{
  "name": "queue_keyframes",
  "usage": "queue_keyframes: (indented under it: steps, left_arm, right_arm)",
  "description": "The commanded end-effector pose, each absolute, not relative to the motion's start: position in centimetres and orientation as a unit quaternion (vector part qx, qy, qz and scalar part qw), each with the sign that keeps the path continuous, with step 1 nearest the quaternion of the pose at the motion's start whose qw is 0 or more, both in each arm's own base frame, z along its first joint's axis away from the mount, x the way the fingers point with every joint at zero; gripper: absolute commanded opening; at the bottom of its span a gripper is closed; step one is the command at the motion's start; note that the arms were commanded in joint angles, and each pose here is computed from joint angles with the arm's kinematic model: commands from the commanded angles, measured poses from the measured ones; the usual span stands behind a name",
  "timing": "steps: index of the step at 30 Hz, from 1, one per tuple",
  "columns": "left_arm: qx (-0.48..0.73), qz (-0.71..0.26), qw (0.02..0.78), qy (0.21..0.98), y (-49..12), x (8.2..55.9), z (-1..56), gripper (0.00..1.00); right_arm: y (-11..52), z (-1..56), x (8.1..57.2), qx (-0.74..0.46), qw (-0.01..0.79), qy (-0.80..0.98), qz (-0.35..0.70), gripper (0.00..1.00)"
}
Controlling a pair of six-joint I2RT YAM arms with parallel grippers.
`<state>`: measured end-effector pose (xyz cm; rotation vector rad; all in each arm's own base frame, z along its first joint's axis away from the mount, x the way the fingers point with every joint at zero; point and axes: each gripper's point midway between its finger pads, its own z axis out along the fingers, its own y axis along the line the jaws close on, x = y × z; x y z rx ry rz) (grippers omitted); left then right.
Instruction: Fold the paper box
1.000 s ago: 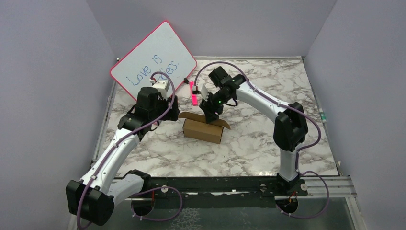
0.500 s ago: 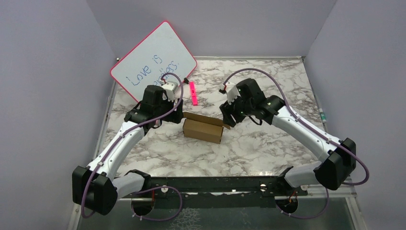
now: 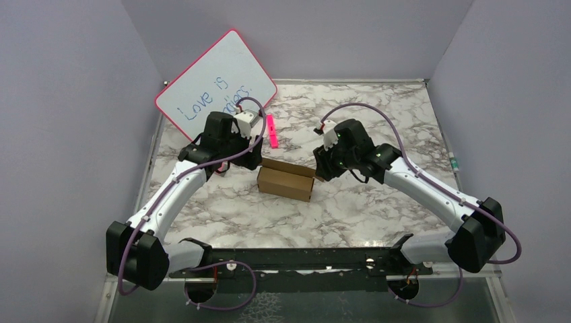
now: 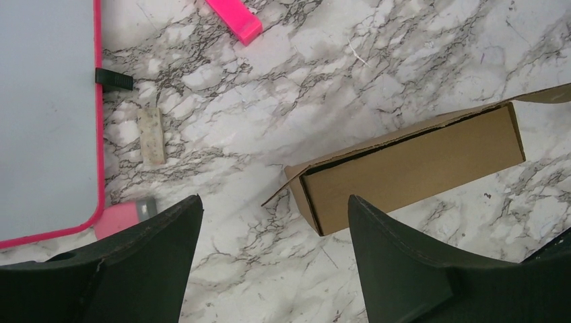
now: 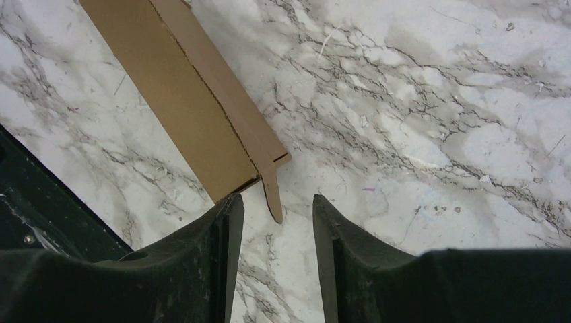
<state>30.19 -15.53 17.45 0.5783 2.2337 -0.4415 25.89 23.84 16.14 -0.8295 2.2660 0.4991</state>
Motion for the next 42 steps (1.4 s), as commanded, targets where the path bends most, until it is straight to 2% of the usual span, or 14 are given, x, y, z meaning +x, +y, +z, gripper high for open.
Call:
queue_keyframes:
  steps: [1,8,17,24,31,42]
  left_arm:
    - [0.264,-0.181,0.384,0.866,-16.1,30.6,17.8,0.79]
    - [0.286,-0.196,0.359,0.867,-16.9,30.7,16.5,0.74]
    - [0.293,-0.215,0.327,0.873,-17.5,30.3,15.3,0.6]
    - [0.286,-0.235,0.309,0.876,-18.1,29.8,14.8,0.31]
    - [0.252,-0.241,0.297,0.889,-18.0,29.2,14.5,0.14]
    - [0.145,-0.254,0.291,0.911,-17.9,28.5,15.2,0.1]
  right_arm:
    - [24.7,15.7,26.6,-0.311,0.337,0.865,0.204,0.46]
    - [25.0,14.9,26.5,-0.313,0.327,0.867,0.209,0.36]
    - [25.4,14.2,26.0,-0.318,0.311,0.868,0.222,0.24]
    - [25.2,14.2,25.8,-0.316,0.31,0.869,0.22,0.17]
    - [25.2,14.4,25.9,-0.301,0.309,0.875,0.218,0.14]
    - [24.9,14.7,26.3,-0.248,0.307,0.894,0.213,0.11]
